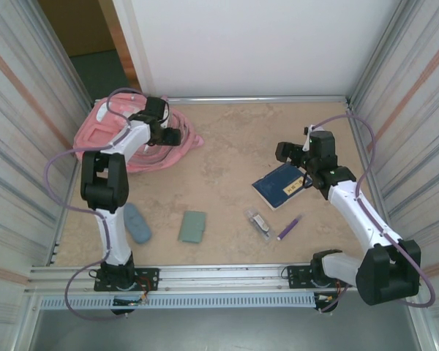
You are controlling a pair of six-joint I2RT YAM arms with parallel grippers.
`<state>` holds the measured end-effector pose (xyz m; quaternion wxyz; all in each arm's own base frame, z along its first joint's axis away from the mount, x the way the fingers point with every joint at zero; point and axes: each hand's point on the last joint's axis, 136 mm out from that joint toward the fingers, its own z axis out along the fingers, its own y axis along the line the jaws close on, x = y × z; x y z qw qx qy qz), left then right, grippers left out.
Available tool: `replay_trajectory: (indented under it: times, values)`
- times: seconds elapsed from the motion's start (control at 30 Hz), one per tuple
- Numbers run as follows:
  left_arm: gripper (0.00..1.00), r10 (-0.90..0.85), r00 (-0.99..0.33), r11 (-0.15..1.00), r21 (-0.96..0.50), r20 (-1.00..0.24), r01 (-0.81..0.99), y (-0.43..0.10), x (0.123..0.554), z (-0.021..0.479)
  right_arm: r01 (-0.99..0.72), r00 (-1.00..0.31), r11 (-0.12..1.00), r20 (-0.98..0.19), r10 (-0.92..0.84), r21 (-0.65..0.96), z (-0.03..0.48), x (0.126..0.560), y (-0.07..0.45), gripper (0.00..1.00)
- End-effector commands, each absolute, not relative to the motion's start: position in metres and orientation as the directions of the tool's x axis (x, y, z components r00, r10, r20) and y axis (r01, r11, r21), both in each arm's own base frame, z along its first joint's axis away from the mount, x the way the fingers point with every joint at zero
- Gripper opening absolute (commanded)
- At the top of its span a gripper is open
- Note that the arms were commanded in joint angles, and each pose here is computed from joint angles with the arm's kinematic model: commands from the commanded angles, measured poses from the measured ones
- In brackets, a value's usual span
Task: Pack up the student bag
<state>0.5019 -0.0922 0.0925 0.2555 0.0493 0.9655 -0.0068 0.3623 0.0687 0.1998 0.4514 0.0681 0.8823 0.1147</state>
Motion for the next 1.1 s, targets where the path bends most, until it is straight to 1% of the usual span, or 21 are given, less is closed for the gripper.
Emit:
replay_trajectory:
  times: [0.0,0.03,0.07,0.17,0.23,0.27,0.3,0.37,0.4,0.53,0.67,0.77,0.9,1.0,1.07]
  values:
    - [0.78,0.124,-0.866,0.992,0.093,-0.484,0.09,-0.08,0.512,0.097,0.001,-0.602,0.955,-0.763,0.237,0.296,0.197,0.349,0.074,0.99]
    - [0.71,0.129,-0.876,0.991,0.098,-0.465,0.093,-0.08,0.515,0.086,-0.005,-0.604,0.953,-0.76,0.239,0.304,0.196,0.348,0.076,0.98]
    - [0.66,0.131,-0.879,0.99,0.101,-0.459,0.095,-0.08,0.517,0.083,-0.011,-0.607,0.951,-0.758,0.241,0.31,0.196,0.347,0.078,0.98]
    - [0.51,0.141,-0.883,0.989,0.104,-0.447,0.105,-0.083,0.524,0.077,-0.024,-0.612,0.945,-0.752,0.244,0.326,0.198,0.347,0.082,0.96]
    - [0.38,0.153,-0.882,0.988,0.104,-0.446,0.119,-0.085,0.527,0.077,-0.027,-0.618,0.943,-0.747,0.245,0.332,0.198,0.347,0.084,0.95]
    - [0.29,0.159,-0.879,0.987,0.1,-0.449,0.128,-0.088,0.528,0.079,-0.026,-0.617,0.942,-0.747,0.248,0.334,0.199,0.348,0.084,0.95]
    - [0.18,0.173,-0.875,0.985,0.092,-0.452,0.147,-0.091,0.529,0.08,-0.022,-0.617,0.941,-0.746,0.252,0.337,0.2,0.348,0.084,0.95]
    - [0.04,0.212,-0.857,0.976,0.065,-0.469,0.206,-0.104,0.53,0.089,-0.02,-0.618,0.939,-0.742,0.258,0.343,0.202,0.349,0.085,0.95]
    - [0.0,0.247,-0.843,0.966,0.055,-0.478,0.252,-0.113,0.529,0.095,-0.023,-0.618,0.938,-0.742,0.259,0.347,0.204,0.349,0.086,0.95]
    - [0.0,0.401,-0.751,0.91,0.136,-0.524,0.391,-0.144,0.525,0.124,-0.027,-0.623,0.93,-0.734,0.27,0.366,0.21,0.351,0.089,0.94]
    - [0.0,0.522,-0.617,0.833,0.195,-0.589,0.517,-0.188,0.514,0.156,-0.023,-0.632,0.924,-0.722,0.282,0.381,0.213,0.354,0.092,0.94]
    - [0.0,0.592,-0.512,0.752,0.2,-0.622,0.628,-0.226,0.499,0.169,-0.026,-0.639,0.917,-0.712,0.29,0.397,0.214,0.357,0.097,0.94]
    - [0.0,0.664,-0.415,0.64,0.187,-0.621,0.745,-0.264,0.472,0.174,-0.043,-0.663,0.903,-0.689,0.293,0.427,0.213,0.361,0.106,0.94]
    - [0.0,0.703,-0.351,0.552,0.164,-0.618,0.817,-0.282,0.449,0.171,-0.062,-0.695,0.894,-0.662,0.281,0.444,0.207,0.367,0.115,0.94]
    - [0.0,0.705,-0.343,0.532,0.143,-0.621,0.835,-0.286,0.44,0.173,-0.064,-0.734,0.888,-0.624,0.268,0.456,0.197,0.372,0.123,0.94]
